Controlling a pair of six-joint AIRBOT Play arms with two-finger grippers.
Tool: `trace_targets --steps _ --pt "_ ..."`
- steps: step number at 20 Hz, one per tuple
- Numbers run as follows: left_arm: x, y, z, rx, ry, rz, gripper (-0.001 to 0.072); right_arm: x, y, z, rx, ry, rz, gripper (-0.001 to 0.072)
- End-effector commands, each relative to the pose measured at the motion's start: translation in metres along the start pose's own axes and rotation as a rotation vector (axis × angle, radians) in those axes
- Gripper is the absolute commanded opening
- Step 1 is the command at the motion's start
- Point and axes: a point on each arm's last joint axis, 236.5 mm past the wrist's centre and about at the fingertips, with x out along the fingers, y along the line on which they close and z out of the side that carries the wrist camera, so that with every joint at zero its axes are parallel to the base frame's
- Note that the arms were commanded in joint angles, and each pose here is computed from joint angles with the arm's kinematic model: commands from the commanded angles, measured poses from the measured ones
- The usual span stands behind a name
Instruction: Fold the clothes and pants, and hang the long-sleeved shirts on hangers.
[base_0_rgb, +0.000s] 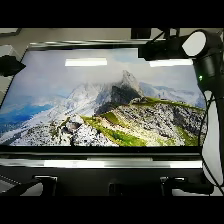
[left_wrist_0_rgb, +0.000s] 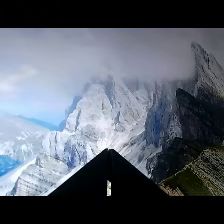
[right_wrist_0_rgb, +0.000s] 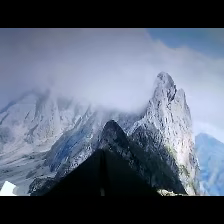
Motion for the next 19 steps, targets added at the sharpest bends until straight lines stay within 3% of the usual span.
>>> trace_targets --steps 1,19 --pt "-0.003 -0.002 0.002 0.003 -0.029 -0.003 0.0021 -0.002 0.011 0.004 0.014 -0.016 0.022 0.0029" --pt "-0.002 -0.002 0.001 0.001 -0.027 -0.003 0.0022 -0.043 0.024 0.012 -0.007 -0.036 0.032 0.0030"
